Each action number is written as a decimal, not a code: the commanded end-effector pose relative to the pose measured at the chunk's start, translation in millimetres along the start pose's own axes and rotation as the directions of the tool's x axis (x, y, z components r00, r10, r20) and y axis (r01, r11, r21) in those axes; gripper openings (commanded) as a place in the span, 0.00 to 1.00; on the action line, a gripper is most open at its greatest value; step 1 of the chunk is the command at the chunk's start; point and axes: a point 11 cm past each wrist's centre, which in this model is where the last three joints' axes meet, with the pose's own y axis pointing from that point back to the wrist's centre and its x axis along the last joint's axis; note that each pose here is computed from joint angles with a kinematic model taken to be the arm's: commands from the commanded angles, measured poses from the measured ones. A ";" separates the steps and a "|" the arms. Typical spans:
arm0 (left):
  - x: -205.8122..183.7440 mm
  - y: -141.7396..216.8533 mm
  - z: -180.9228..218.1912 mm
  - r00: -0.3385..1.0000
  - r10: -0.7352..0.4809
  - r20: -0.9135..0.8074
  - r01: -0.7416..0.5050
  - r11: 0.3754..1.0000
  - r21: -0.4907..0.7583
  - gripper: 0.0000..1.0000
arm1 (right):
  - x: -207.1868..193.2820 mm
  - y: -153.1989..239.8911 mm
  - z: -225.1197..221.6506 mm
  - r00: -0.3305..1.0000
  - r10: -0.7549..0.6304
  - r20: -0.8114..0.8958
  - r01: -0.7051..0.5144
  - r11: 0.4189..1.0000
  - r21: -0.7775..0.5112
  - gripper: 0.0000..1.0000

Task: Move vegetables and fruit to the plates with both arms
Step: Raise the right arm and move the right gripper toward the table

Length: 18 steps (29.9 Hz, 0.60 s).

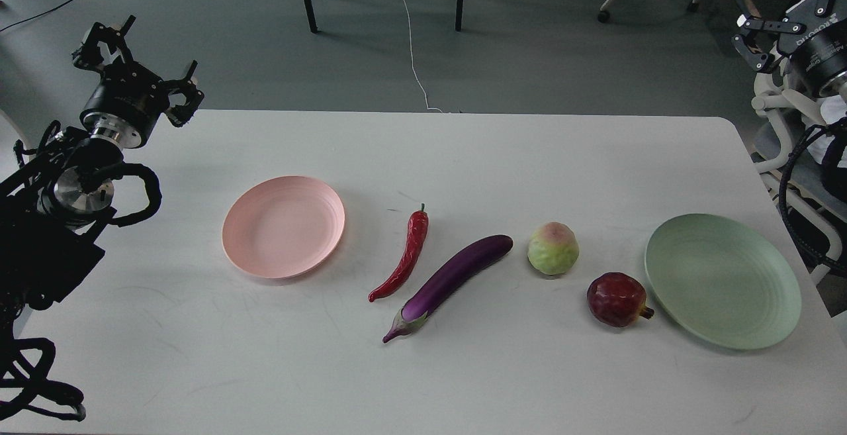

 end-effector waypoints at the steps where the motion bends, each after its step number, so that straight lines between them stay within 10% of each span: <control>1: -0.4 -0.5 1.9 1.000 -0.001 -0.001 0.001 1.000 -0.004 0.98 | -31.8 -13.2 -8.6 0.971 -0.137 -0.196 0.118 0.987 -0.108 0.99; 11: 3.5 1.1 12.0 1.000 0.006 0.011 -0.006 1.000 -0.017 0.98 | -114.0 -30.7 2.2 0.564 -0.592 -0.576 0.312 0.799 -0.514 0.99; 18: 4.6 1.5 14.2 1.000 0.009 0.012 -0.009 1.000 -0.023 0.98 | -166.9 -22.6 31.7 0.089 -0.832 -0.547 0.273 0.548 -0.790 0.99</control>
